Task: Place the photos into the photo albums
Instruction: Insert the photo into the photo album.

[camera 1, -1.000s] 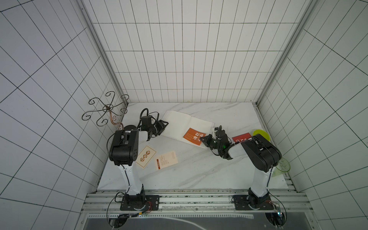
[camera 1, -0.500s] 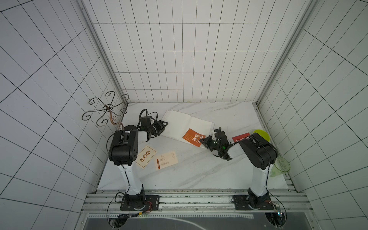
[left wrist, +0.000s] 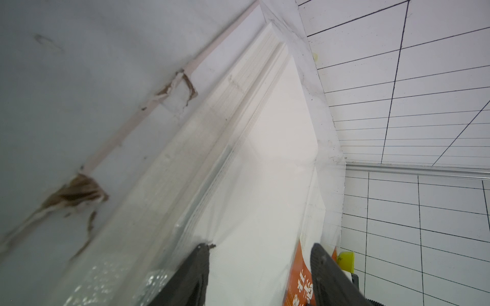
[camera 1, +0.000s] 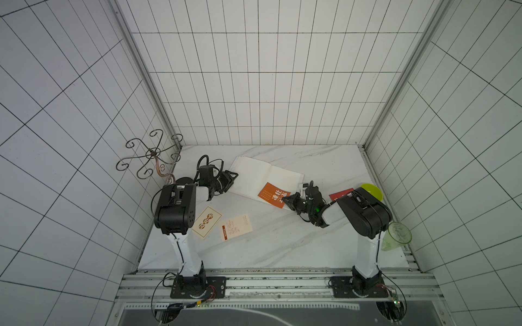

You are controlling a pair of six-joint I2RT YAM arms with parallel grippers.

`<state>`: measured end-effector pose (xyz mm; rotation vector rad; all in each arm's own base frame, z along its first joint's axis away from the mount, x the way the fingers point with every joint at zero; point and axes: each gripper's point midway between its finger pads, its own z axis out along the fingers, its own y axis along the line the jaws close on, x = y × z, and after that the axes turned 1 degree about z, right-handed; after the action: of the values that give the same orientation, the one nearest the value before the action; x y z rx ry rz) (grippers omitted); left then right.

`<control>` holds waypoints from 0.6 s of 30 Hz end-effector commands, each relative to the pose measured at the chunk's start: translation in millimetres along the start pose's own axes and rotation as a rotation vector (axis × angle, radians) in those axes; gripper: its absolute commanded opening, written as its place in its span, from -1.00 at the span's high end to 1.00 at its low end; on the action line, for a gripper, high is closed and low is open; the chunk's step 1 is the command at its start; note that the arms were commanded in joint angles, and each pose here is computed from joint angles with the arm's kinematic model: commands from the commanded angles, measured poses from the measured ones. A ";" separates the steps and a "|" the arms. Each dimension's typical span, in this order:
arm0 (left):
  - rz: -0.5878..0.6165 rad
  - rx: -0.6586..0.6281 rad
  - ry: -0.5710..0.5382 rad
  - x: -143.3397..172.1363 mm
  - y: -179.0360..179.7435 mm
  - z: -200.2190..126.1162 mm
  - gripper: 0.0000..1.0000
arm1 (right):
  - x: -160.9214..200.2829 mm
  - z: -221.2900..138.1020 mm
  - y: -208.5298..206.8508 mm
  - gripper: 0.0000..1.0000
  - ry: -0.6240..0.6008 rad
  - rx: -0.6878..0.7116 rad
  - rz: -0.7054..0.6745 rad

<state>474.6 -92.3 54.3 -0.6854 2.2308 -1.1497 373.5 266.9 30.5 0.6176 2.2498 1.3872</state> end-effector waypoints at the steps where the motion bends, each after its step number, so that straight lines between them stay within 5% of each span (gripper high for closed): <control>1: -0.209 -0.258 0.112 51.1 87.8 -0.7 -0.25 | 2.1 10.3 5.5 1.00 0.019 -0.011 0.016; 18: -0.215 -0.244 0.112 51.0 85.9 -0.3 -0.25 | 3.4 14.1 21.6 1.00 0.042 -0.039 -0.001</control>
<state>474.4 -92.5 54.5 -0.6941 2.2205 -1.1665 371.0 272.4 31.9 0.6032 2.2642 1.4088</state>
